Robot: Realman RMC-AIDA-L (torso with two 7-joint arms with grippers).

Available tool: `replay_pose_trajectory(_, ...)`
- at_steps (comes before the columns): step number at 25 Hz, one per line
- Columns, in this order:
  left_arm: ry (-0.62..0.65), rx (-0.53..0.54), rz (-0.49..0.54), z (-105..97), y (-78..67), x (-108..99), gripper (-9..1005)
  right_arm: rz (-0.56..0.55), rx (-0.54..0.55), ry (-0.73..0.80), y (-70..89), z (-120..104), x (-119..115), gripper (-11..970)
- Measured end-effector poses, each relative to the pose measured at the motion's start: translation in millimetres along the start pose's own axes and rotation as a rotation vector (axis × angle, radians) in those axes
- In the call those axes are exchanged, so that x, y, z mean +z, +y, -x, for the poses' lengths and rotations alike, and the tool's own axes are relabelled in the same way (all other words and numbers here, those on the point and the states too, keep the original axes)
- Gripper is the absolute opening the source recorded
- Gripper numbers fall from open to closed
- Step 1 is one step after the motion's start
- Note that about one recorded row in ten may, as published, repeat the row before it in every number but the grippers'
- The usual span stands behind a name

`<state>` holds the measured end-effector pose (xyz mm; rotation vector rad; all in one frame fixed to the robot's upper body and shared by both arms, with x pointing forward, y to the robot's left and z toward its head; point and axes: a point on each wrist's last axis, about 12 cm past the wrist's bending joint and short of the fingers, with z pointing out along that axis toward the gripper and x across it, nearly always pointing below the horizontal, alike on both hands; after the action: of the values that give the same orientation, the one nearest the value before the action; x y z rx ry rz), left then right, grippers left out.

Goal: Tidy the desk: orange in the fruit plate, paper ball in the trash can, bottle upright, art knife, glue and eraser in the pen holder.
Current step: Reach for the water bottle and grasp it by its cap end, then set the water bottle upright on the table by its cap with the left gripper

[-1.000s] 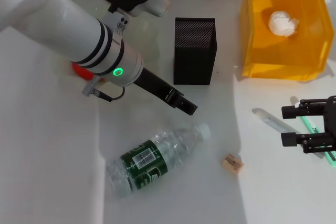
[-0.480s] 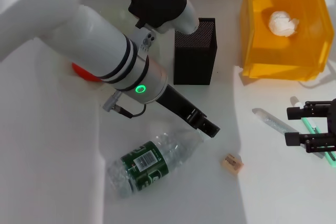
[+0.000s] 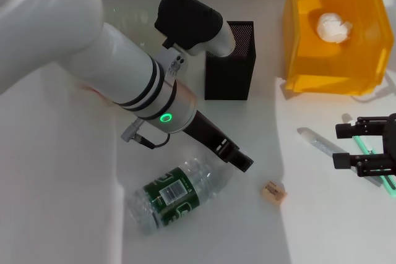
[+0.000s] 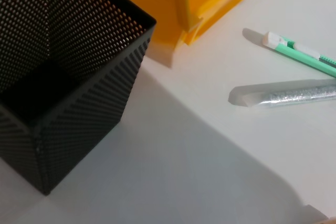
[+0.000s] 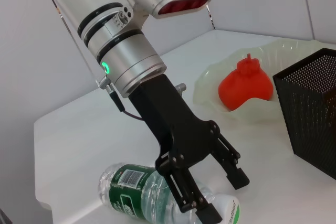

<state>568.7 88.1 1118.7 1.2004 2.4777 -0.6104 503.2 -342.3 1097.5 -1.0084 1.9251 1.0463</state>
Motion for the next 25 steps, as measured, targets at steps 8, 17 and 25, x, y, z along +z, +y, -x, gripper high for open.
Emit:
replay_pose_trajectory(8, 0.016, 0.02, -0.004, -6.2, -5.7, 6.6, 834, 0.004, -0.003, -0.002, -0.1, 1.3, 2.1, 695)
replay_pose_trajectory(17, 0.008, 0.035, -0.003, -7.5, -7.2, 8.0, 662, 0.0, -0.003, -0.002, -0.6, 1.3, 2.8, 694)
replay_pose_trajectory(25, -0.015, 0.047, -0.007, -7.3, -10.8, 5.0, 446, -0.004, -0.002, -0.004, -0.8, 1.0, 3.8, 692)
